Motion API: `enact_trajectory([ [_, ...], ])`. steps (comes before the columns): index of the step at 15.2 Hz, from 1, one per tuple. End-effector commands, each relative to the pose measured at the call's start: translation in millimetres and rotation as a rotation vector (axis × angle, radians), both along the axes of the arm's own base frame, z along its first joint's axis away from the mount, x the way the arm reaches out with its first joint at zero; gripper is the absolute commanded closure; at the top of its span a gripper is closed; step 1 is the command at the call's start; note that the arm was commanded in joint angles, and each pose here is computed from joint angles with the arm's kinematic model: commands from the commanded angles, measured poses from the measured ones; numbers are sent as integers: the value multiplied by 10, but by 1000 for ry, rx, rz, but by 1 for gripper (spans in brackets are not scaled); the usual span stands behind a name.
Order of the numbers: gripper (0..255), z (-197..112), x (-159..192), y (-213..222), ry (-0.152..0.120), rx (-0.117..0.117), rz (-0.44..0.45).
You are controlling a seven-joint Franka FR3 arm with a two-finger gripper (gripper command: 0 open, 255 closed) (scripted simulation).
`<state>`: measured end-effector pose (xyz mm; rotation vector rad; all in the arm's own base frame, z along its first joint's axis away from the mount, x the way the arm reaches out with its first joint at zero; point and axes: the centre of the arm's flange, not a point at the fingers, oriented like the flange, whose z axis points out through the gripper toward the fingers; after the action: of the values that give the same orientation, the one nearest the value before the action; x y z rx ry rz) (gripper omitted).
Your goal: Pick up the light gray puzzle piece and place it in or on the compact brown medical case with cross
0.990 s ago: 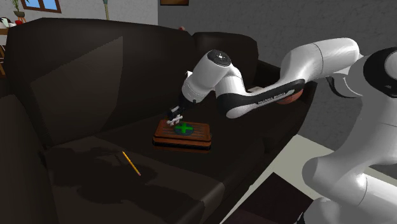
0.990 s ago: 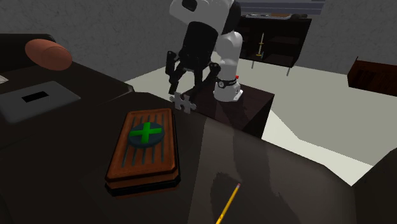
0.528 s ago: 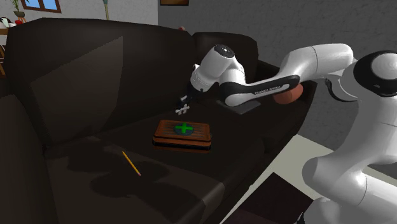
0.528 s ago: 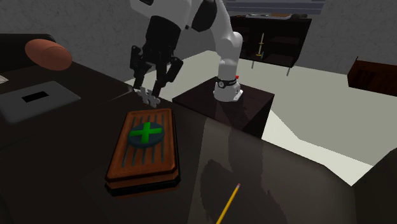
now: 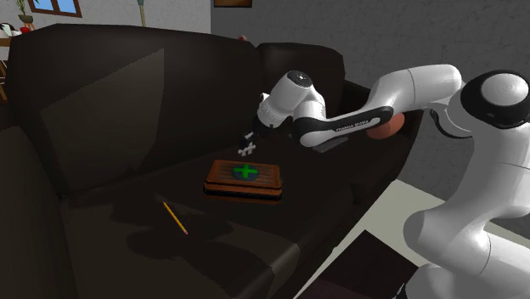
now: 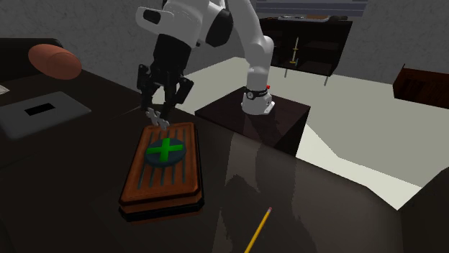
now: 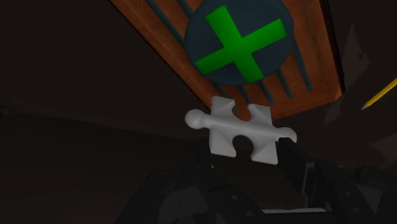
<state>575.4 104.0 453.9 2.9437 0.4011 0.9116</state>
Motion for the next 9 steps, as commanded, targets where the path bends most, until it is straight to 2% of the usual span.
enact_trajectory([
  [1, 255, -106, -5, 4, 0, 0, 0],
  [9, 255, -528, -5, 4, 0, 0, 0],
])
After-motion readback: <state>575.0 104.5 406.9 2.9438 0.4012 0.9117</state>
